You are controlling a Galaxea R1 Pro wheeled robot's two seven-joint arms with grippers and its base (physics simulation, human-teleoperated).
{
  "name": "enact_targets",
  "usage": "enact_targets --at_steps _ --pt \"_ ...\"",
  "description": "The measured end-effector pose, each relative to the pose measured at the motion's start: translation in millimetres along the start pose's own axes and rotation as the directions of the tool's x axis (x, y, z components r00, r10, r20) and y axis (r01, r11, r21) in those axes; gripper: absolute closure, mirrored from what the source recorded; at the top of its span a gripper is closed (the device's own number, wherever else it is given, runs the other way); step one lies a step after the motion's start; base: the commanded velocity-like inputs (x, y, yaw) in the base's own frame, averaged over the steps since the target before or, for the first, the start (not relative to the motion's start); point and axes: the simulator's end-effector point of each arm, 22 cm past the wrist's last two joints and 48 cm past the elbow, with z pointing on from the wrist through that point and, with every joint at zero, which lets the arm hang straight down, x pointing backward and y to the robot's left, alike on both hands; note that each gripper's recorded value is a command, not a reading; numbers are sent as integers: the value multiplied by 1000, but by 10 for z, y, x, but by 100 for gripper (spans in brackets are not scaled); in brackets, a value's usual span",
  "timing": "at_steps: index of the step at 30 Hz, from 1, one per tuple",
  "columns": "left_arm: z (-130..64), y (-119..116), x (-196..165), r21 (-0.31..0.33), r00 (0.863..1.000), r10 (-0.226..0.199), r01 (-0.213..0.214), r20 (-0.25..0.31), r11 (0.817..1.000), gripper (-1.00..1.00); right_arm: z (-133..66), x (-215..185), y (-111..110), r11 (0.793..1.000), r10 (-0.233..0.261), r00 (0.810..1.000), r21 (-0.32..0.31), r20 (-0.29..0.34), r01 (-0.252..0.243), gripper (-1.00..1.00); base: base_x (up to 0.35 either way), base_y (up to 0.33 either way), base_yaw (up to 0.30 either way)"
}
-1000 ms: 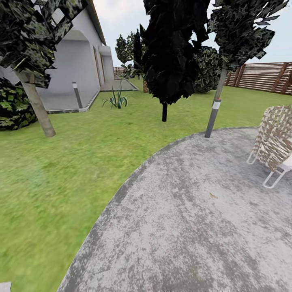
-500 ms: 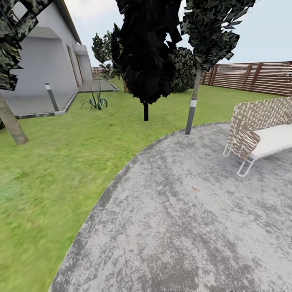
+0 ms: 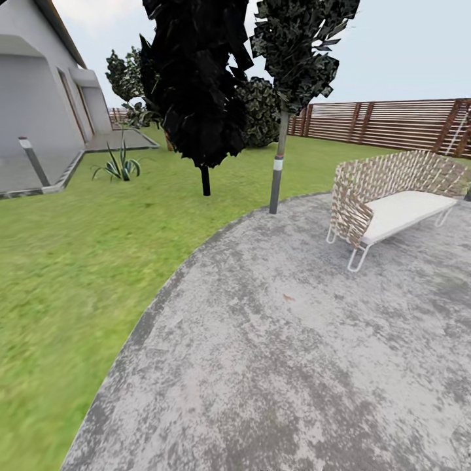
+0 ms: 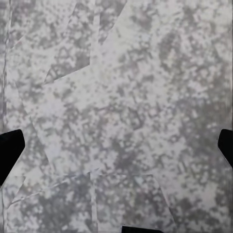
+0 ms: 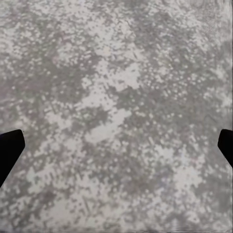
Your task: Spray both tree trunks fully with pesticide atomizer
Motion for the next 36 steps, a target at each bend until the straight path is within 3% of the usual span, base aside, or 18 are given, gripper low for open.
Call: enact_targets --at_steps 12,36 --pt "0 -11 -4 2 1000 1 -1 1 1000 -100 -1 0 0 1000 0 1000 0 0 0 -100 24 0 -300" --pt "-2 3 -2 -1 1000 -1 1 1 1000 -100 1 -15 -8 1000 2 1000 2 3 -2 -100 328 0 -300"
